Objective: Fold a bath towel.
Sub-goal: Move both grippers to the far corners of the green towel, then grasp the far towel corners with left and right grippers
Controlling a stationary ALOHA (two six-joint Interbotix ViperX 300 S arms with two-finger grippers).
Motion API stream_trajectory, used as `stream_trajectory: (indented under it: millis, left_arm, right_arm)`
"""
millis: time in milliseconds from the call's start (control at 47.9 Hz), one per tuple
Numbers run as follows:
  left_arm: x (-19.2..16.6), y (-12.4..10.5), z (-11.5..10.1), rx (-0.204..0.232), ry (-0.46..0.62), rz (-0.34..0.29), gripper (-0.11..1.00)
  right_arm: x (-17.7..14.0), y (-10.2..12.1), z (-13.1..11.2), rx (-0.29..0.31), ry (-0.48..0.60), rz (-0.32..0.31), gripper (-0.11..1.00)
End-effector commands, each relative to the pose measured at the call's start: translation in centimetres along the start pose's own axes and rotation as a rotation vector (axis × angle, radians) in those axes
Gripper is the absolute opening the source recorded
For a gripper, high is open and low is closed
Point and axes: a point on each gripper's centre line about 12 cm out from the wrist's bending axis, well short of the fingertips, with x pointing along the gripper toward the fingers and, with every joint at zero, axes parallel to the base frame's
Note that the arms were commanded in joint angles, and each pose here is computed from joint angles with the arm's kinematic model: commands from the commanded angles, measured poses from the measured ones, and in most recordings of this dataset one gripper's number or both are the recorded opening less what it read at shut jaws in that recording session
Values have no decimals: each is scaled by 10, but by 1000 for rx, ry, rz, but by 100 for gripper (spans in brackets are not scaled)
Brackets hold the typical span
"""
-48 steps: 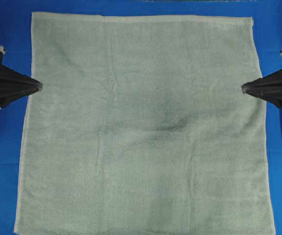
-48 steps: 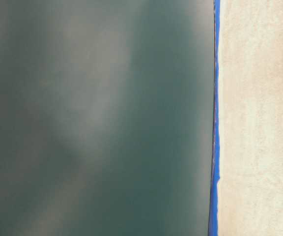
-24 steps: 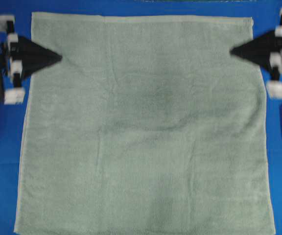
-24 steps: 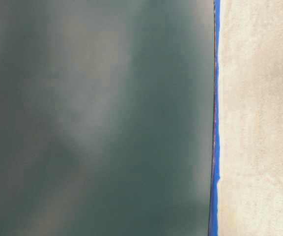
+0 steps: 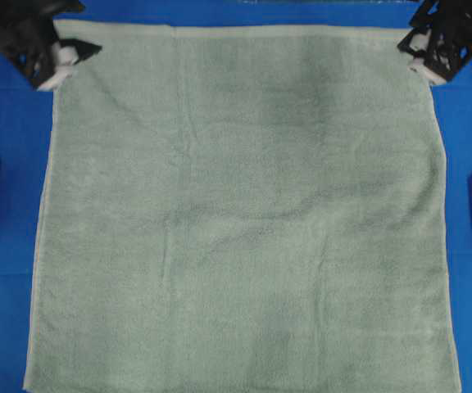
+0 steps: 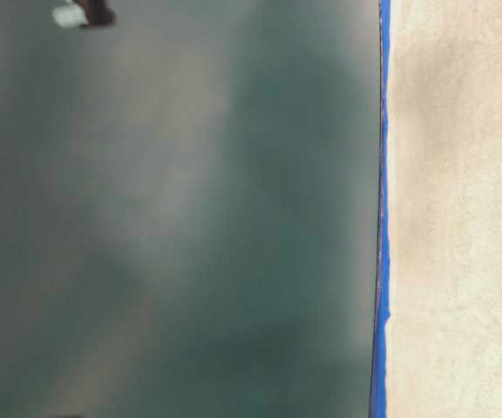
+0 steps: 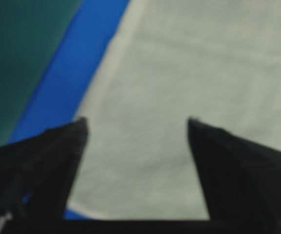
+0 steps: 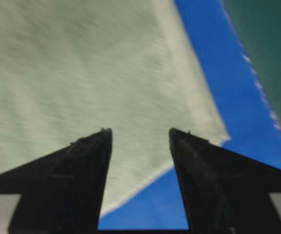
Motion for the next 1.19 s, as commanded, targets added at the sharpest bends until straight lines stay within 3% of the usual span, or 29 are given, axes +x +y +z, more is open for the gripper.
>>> stream_trajectory:
  millis: [0, 188, 418, 648, 836, 961, 1065, 1170]
  left_arm:
    - [12, 20, 11, 16, 45, 19, 76]
    - [60, 37, 7, 74, 180, -18, 76]
    - [112, 44, -23, 87, 313, -66, 76]
    - [142, 42, -36, 130, 297, -65, 76]
    - [158, 33, -57, 134, 338, -90, 76]
    - [159, 32, -58, 136, 339, -91, 75]
    - [159, 32, -59, 167, 339, -95, 68]
    - [157, 26, -61, 209, 344, -111, 40]
  right_arm:
    - [10, -17, 10, 9, 25, 0, 55]
    - [57, -40, 10, -4, 123, 68, 56]
    - [106, -63, 2, -5, 192, 110, 56]
    - [136, -64, -11, -9, 241, 131, 56]
    - [150, -62, -20, -10, 268, 143, 55]
    - [156, -60, -26, -10, 286, 154, 54]
    - [157, -59, -28, -13, 288, 157, 43]
    - [157, -54, -31, -16, 290, 169, 17]
